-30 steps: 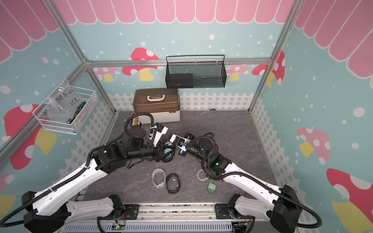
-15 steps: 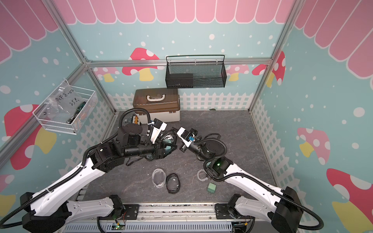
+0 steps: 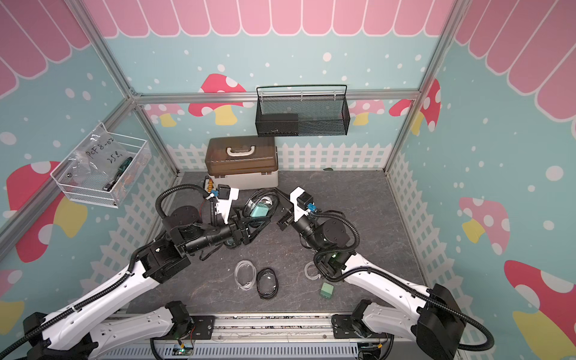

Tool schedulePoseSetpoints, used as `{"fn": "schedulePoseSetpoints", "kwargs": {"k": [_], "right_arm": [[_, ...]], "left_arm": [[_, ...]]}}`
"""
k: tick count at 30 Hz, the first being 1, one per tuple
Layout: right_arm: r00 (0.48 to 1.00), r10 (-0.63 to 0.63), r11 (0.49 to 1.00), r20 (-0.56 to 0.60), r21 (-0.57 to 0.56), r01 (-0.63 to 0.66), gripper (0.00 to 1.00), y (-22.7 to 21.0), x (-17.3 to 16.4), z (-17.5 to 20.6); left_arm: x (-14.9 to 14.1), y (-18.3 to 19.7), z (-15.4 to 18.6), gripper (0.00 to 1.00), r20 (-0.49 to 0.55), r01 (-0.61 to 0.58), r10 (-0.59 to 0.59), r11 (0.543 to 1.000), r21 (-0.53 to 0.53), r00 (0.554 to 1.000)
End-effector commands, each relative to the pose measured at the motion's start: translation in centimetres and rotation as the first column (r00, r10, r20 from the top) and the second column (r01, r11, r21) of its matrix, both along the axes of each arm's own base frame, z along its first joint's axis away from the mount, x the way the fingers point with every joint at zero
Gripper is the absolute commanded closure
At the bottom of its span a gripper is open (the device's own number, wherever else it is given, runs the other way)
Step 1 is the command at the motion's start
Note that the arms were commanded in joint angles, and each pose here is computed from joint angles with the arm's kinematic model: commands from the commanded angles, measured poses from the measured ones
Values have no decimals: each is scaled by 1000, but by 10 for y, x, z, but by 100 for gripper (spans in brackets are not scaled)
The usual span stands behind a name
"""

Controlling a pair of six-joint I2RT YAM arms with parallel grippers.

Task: Pack away charging kits
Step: Zip the zipper on the storage bag.

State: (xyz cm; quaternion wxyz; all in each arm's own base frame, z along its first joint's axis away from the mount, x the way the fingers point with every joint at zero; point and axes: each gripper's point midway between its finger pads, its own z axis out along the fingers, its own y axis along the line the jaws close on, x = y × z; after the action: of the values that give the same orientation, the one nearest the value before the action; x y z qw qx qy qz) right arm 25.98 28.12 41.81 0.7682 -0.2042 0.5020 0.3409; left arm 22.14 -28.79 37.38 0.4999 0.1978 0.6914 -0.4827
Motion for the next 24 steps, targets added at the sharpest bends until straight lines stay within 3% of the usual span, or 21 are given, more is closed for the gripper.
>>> {"fn": "schedulePoseSetpoints", "kwargs": {"k": [1,8,17,19,24], "right_arm": [[998,15,981,-57,196,-4,100,-9,-2,16],[996,6,972,-83,233,14,100,2,-12,15],[994,-11,978,-105,207,32,100,7,-7,6],[995,-1,979,-102,203,22,100,9,-8,6],[996,-27,987,-90,155,41,100,11,-7,3]], "left_arm": [[8,7,39,22,110,-51,74,979,-200,991],[16,6,48,30,138,-79,122,956,-283,983],[16,18,58,37,147,-121,172,945,-305,974],[16,20,59,45,148,-130,181,944,-304,972],[17,19,58,83,133,-139,179,955,-260,975]]}}
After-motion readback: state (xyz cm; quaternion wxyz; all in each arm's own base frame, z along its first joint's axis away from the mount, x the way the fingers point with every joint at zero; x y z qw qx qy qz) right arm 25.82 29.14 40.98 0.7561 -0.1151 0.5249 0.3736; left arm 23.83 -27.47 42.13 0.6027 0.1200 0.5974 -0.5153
